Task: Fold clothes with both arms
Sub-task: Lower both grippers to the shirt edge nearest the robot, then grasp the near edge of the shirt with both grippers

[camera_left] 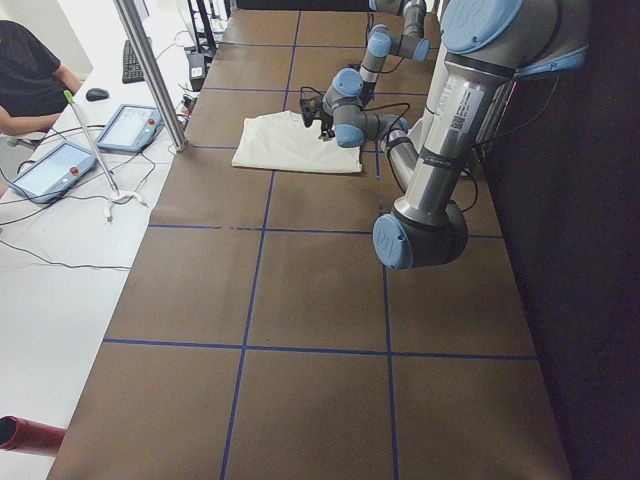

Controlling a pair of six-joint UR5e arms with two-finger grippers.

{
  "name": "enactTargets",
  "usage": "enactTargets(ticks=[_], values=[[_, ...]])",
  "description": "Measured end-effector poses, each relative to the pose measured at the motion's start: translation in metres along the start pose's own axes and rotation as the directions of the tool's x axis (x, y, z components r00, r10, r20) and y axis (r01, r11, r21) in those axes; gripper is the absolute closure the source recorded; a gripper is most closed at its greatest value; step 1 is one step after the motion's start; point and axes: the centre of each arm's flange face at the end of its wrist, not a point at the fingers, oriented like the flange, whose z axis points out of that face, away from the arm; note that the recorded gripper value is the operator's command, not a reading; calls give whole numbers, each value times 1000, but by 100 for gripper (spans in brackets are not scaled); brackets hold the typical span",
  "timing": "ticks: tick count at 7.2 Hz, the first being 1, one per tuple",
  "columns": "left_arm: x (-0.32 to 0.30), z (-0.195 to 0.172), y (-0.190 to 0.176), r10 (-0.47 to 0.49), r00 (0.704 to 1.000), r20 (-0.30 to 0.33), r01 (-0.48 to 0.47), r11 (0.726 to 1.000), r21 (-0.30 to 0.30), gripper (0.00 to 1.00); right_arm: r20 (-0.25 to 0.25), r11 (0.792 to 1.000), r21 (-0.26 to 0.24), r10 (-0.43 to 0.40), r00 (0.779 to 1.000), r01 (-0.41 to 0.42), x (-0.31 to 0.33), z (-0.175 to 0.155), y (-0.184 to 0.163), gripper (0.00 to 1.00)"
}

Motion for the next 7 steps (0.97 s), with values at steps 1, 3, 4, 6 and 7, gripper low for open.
enactTargets(ticks=[1,3,4,6,7], values=[[-16,7,27,-7,1000,23,7,1000,5,6,1,1000,-1,0,1000,0,0,-1,0,100],[-45,23,57,-53,995,87,52,999,12,22,0,1000,0,0,1000,0,0,0,0,100],[-55,32,68,-70,990,120,70,998,7,25,-2,1000,1,0,1000,0,1,1,0,100],[-68,49,80,-82,983,163,83,997,1,29,-4,1000,3,0,1000,0,1,2,0,100],[-72,53,82,-84,981,173,85,996,0,32,-4,1000,-1,0,1000,0,1,1,1,100]])
